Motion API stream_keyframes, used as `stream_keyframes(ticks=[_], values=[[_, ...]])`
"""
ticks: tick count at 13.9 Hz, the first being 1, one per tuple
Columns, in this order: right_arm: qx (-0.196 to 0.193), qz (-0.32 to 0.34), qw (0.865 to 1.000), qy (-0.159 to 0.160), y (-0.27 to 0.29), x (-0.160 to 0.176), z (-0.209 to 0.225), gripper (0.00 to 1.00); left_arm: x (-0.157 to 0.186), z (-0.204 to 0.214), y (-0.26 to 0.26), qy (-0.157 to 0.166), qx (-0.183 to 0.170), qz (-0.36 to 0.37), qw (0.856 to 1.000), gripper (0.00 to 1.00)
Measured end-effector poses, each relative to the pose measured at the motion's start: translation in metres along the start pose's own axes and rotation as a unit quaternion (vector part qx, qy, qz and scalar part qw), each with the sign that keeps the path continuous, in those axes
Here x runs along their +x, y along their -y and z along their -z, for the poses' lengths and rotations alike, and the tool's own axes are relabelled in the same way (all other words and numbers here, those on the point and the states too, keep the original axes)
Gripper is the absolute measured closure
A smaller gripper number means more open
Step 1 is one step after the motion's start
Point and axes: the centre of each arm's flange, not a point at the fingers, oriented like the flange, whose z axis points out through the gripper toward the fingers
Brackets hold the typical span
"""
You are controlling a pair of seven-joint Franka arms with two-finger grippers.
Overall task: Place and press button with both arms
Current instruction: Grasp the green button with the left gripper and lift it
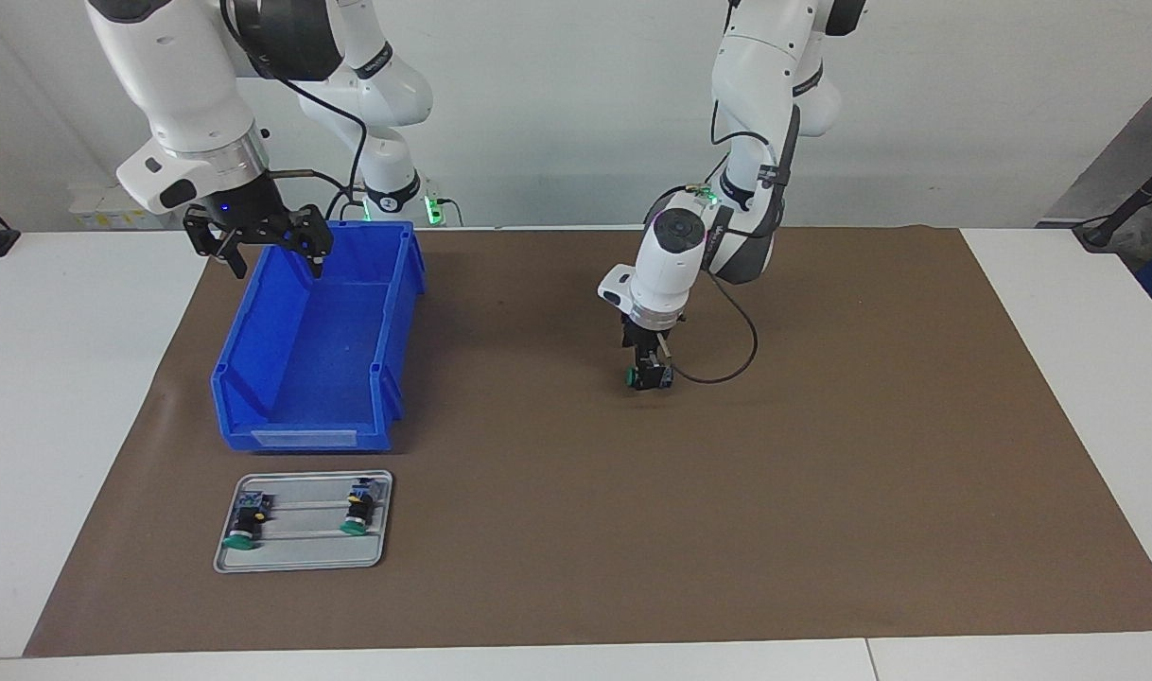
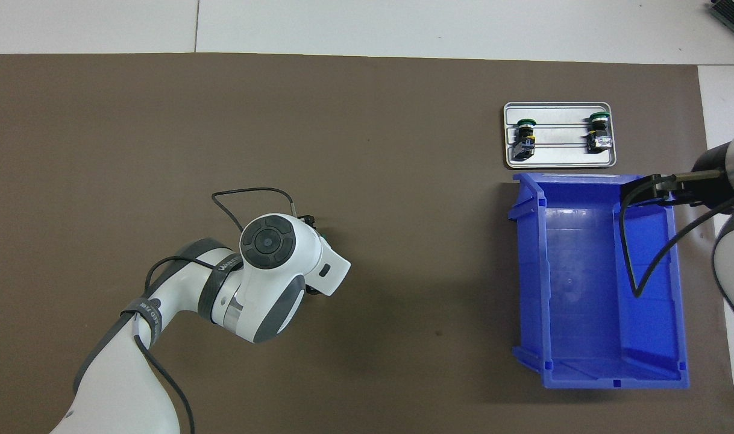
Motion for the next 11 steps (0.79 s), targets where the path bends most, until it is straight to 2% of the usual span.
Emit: stream_keyframes(ticks=[5, 7, 8, 9, 11], values=[[0.0, 0.0, 1.0, -0.003, 0.0026, 0.0001, 0.0037, 0.0, -0.0012, 0.0001, -0.0007, -0.006, 0.009, 0.0, 1.0, 0.09], [0.001, -0.009, 1.0, 0.005, 0.0007, -0.0009, 0.0017, 0.0, -0.0013, 0.0031, 0.0009, -0.009, 0.013, 0.001, 1.0, 0.25], [0.001, -0.01, 1.0, 0.008, 0.0, -0.0013, 0.0006, 0.0, -0.0017, 0.0031, 0.0013, -0.01, 0.013, 0.002, 1.0, 0.25], [0.001, -0.011, 1.0, 0.013, -0.0005, -0.0019, -0.0005, 0.0, -0.0017, 0.0045, 0.0025, -0.011, 0.016, 0.003, 1.0, 0.31], [0.001, -0.012, 1.0, 0.017, -0.0006, -0.0027, -0.0013, 0.0, -0.0037, 0.0075, 0.0072, -0.015, 0.022, 0.007, 1.0, 0.56]])
